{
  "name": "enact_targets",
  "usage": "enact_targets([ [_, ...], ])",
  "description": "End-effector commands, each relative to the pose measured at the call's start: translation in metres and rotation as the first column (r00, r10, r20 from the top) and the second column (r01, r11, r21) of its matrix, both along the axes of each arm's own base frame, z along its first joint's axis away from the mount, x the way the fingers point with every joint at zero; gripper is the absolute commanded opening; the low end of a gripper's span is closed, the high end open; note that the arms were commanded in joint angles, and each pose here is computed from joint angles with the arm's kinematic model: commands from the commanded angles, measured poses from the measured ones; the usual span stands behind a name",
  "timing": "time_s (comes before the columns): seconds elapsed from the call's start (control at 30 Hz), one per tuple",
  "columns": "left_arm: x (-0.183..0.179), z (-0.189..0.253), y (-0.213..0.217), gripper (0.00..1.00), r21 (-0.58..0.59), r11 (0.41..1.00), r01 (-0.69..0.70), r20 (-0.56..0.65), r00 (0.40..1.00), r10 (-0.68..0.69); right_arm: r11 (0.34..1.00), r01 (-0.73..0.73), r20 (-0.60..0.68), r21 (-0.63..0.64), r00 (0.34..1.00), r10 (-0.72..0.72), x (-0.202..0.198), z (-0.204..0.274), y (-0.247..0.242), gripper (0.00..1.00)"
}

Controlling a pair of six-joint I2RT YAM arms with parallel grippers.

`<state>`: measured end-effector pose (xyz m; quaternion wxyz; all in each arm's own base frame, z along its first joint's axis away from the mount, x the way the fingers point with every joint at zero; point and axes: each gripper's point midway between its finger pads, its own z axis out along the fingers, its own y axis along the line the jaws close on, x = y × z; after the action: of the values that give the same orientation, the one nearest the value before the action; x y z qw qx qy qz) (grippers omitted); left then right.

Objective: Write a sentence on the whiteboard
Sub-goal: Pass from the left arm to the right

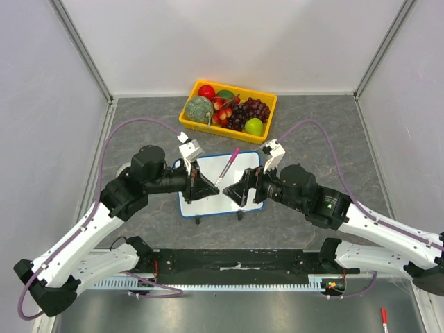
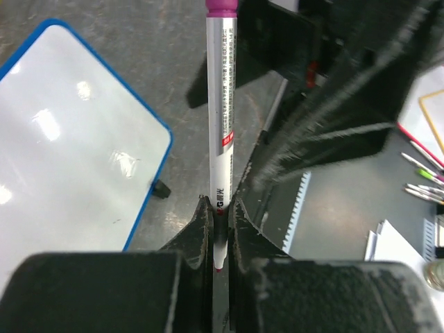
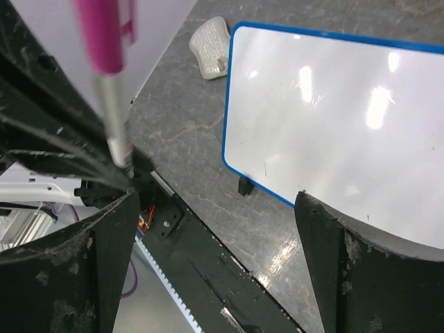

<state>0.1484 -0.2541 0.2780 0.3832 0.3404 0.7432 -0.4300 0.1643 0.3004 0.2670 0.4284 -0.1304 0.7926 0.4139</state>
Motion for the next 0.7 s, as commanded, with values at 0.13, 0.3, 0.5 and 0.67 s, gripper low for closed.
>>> enact_targets([
  [0.13, -0.048, 0.045, -0.009, 0.02, -0.162, 0.951, 0.265, 0.053, 0.964, -0.260, 0.963, -0.194, 0.185, 0.185, 0.970, 0.159, -0.011, 0.075, 0.013, 0.98],
  [0.3, -0.054, 0.044, -0.010, 0.02, -0.167, 0.938, 0.304, 0.043, 0.953, -0.301, 0.901, -0.365, 0.210, 0.234, 0.924, 0.320, -0.034, 0.089, 0.033, 0.98],
  [0.5, -0.058, 0.047, -0.007, 0.02, -0.164, 0.934, 0.318, 0.065, 0.948, -0.312, 0.885, -0.391, 0.198, 0.254, 0.916, 0.348, -0.039, 0.090, 0.034, 0.88],
  [0.67, -0.055, 0.051, -0.004, 0.02, -0.165, 0.944, 0.286, 0.087, 0.957, -0.275, 0.888, -0.411, 0.198, 0.206, 0.906, 0.373, -0.039, 0.079, 0.027, 0.94],
])
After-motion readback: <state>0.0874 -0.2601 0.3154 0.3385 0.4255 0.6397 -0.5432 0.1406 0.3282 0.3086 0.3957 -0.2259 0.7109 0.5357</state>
